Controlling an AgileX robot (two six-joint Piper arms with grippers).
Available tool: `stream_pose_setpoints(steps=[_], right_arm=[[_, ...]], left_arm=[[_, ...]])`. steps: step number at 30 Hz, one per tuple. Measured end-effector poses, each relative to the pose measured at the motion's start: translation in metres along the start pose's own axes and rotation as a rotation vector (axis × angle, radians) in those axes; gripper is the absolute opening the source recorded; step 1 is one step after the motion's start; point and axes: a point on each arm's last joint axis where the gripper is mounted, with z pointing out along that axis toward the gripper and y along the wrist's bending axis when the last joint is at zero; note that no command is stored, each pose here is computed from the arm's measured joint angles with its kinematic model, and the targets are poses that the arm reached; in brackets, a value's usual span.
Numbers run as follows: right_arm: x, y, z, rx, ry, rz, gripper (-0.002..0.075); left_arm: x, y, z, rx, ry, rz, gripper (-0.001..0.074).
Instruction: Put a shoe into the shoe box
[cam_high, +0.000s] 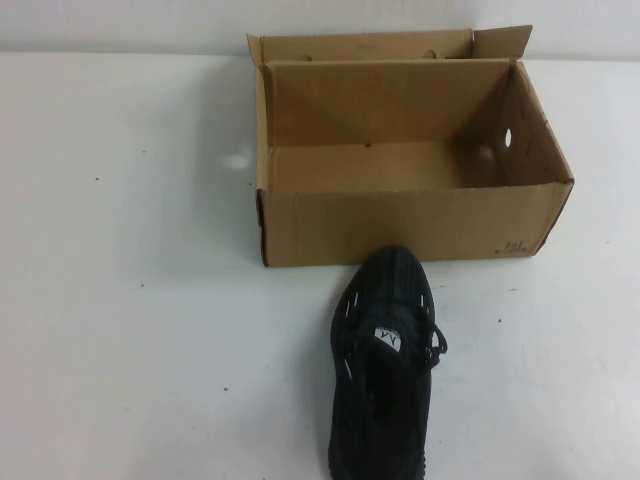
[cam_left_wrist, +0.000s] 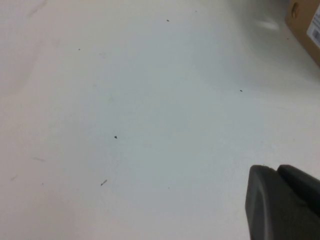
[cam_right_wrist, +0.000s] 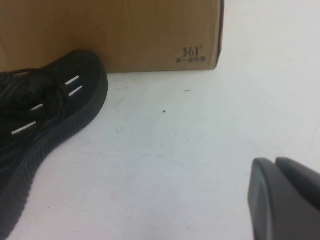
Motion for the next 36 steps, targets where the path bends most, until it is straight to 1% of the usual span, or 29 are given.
stream_pose_setpoints(steps=[9, 15, 19, 22, 26, 30, 33, 36], right_arm=[[0.0, 0.0, 0.0, 0.004, -0.005, -0.008, -0.0017], [-0.001, -0.001, 0.0, 0.005, -0.011, -0.008, -0.0017], [-0.005, -0.001, 0.0, 0.012, -0.056, -0.008, -0.0017], [-0.01, -0.002, -0.001, 0.022, -0.116, -0.008, -0.0017], [-0.024, -0.004, -0.003, 0.046, -0.267, -0.004, -0.0017], [-0.038, -0.006, -0.009, 0.072, -0.435, 0.001, -0.0017], [-0.044, -0.007, -0.012, 0.084, -0.506, 0.003, -0.0017], [-0.044, -0.008, -0.012, 0.085, -0.512, 0.005, -0.0017]], left_arm=[[0.0, 0.002, 0.0, -0.024, -0.005, 0.059, -0.0002], [-0.001, 0.003, 0.0, -0.028, -0.005, 0.071, -0.0002], [-0.002, 0.002, 0.0, -0.026, -0.02, 0.072, -0.0002], [-0.007, 0.001, 0.0, -0.017, -0.072, 0.068, -0.0002], [-0.02, -0.001, -0.002, 0.01, -0.223, 0.039, -0.0002], [-0.042, -0.006, -0.01, 0.062, -0.478, 0.015, -0.0002], [-0.059, -0.01, -0.022, 0.11, -0.709, 0.013, -0.0002], [-0.069, -0.012, -0.033, 0.142, -0.866, 0.015, -0.0002]])
